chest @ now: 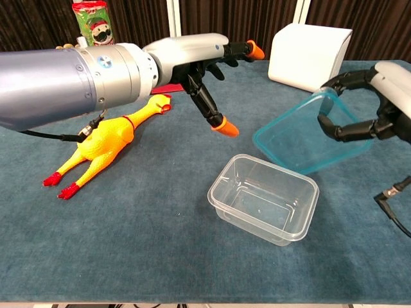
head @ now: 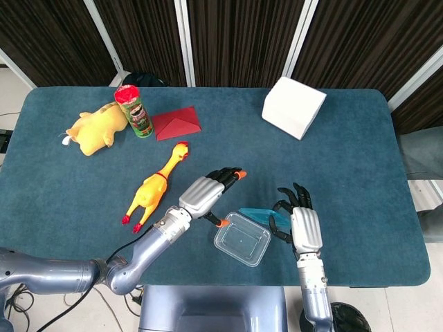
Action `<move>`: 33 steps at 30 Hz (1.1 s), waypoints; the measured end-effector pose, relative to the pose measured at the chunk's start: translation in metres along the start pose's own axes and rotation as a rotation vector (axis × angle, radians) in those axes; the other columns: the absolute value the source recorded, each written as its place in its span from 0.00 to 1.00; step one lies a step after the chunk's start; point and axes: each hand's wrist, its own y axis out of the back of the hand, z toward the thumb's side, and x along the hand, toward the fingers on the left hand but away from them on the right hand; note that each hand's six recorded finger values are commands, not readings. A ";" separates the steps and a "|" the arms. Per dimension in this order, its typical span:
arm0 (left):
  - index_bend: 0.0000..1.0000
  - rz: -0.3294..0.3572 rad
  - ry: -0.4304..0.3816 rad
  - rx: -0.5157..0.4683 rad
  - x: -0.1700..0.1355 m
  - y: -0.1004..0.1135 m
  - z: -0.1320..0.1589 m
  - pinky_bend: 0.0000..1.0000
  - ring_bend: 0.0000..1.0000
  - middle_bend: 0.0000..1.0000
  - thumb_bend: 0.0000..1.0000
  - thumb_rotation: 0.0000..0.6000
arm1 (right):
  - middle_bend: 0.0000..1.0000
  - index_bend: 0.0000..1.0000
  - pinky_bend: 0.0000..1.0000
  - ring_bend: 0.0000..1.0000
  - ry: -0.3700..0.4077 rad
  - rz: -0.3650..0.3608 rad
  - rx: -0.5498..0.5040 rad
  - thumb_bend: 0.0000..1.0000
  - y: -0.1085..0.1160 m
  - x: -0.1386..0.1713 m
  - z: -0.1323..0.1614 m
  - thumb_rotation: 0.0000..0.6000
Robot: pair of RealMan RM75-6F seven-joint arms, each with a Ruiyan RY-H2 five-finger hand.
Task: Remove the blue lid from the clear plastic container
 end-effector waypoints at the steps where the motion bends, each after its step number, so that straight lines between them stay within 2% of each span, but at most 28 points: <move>1: 0.00 0.005 0.001 -0.002 -0.001 0.002 -0.001 0.13 0.00 0.00 0.00 1.00 | 0.24 0.61 0.00 0.00 0.001 -0.009 0.001 0.59 0.002 -0.004 0.001 1.00; 9: 0.00 0.062 0.008 -0.018 -0.019 0.028 -0.012 0.13 0.00 0.00 0.00 1.00 | 0.24 0.61 0.00 0.00 -0.011 -0.071 0.059 0.59 0.026 -0.029 -0.002 1.00; 19: 0.00 0.160 0.041 -0.014 -0.070 0.070 -0.041 0.13 0.00 0.00 0.00 1.00 | 0.24 0.59 0.00 0.00 -0.112 -0.080 0.200 0.60 0.058 -0.040 -0.047 1.00; 21: 0.00 0.177 0.062 0.000 -0.086 0.076 -0.052 0.12 0.00 0.00 0.00 1.00 | 0.22 0.51 0.00 0.00 -0.135 -0.079 0.230 0.60 0.064 -0.040 -0.056 1.00; 24: 0.00 0.198 0.096 0.016 -0.112 0.083 -0.069 0.12 0.00 0.00 0.00 1.00 | 0.11 0.26 0.00 0.00 -0.169 -0.068 0.266 0.59 0.068 -0.041 -0.066 1.00; 26: 0.00 0.213 0.118 0.014 -0.130 0.086 -0.079 0.11 0.00 0.00 0.00 1.00 | 0.02 0.05 0.00 0.00 -0.186 -0.055 0.301 0.53 0.071 -0.041 -0.072 1.00; 27: 0.00 0.218 0.128 0.011 -0.138 0.087 -0.084 0.11 0.00 0.00 0.00 1.00 | 0.01 0.01 0.00 0.00 -0.191 -0.048 0.314 0.50 0.072 -0.041 -0.073 1.00; 29: 0.00 0.229 0.152 0.006 -0.157 0.087 -0.095 0.11 0.00 0.00 0.00 1.00 | 0.00 0.00 0.00 0.00 -0.200 -0.030 0.338 0.43 0.072 -0.041 -0.074 1.00; 33: 0.00 0.247 0.186 -0.005 -0.188 0.085 -0.112 0.11 0.00 0.00 0.00 1.00 | 0.00 0.00 0.00 0.00 -0.212 -0.004 0.364 0.40 0.071 -0.042 -0.072 1.00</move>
